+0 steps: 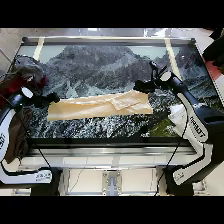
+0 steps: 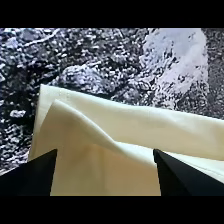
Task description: Fold the shirts.
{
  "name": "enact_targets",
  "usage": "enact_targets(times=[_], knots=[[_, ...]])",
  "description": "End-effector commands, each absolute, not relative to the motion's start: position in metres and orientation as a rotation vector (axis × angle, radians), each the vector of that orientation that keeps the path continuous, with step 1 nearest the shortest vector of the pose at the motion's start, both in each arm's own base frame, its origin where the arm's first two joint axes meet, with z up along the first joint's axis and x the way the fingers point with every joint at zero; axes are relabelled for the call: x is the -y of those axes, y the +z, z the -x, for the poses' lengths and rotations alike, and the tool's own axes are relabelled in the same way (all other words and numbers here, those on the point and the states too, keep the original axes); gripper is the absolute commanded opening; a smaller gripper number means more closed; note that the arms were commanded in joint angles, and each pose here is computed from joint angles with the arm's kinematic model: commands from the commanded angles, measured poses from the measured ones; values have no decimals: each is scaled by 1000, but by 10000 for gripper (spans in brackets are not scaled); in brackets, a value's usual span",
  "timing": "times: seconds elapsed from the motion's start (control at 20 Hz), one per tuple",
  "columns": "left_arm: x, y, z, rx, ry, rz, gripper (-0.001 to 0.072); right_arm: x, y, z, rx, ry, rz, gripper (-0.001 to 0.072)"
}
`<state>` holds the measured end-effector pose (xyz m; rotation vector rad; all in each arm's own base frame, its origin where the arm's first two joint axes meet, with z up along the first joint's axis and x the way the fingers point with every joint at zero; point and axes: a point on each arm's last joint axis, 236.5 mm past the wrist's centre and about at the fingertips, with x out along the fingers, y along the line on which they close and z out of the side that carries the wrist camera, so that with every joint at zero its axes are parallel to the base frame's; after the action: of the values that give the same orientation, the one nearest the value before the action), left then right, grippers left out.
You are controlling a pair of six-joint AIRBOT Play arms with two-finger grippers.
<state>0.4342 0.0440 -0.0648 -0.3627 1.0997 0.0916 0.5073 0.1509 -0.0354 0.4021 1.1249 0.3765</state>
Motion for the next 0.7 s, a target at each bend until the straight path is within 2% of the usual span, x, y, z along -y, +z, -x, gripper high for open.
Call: enact_targets(times=[0.0, 0.1, 0.15, 0.2, 0.35, 0.4, 0.5, 0.55, 0.65], knots=[[-45, -24, -440, -1007, 91, 372, 700, -130, 2, -494, -1160, 401, -319, 348], [-49, 20, -448, -878, 94, 352, 700, -89, 21, -484, -1180, 343, -217, 366], [-48, 47, -454, -795, 89, 339, 700, -70, 25, -477, -1198, 308, -212, 465], [-46, 71, -459, -717, 83, 325, 700, -53, 24, -471, -1228, 271, -241, 485], [-19, 137, -470, -514, 10, 224, 701, -19, 9, -466, -1286, 220, -388, 497], [-2, 147, -471, -506, -32, 196, 701, -14, 1, -466, -1304, 227, -467, 559], [28, 159, -476, -510, -103, 168, 701, -14, -18, -463, -1351, 284, -622, 576], [44, 162, -480, -518, -139, 158, 702, -17, -28, -461, -1379, 332, -687, 624], [68, 161, -490, -536, -188, 99, 701, -26, -48, -460, -1409, 410, -786, 630]])
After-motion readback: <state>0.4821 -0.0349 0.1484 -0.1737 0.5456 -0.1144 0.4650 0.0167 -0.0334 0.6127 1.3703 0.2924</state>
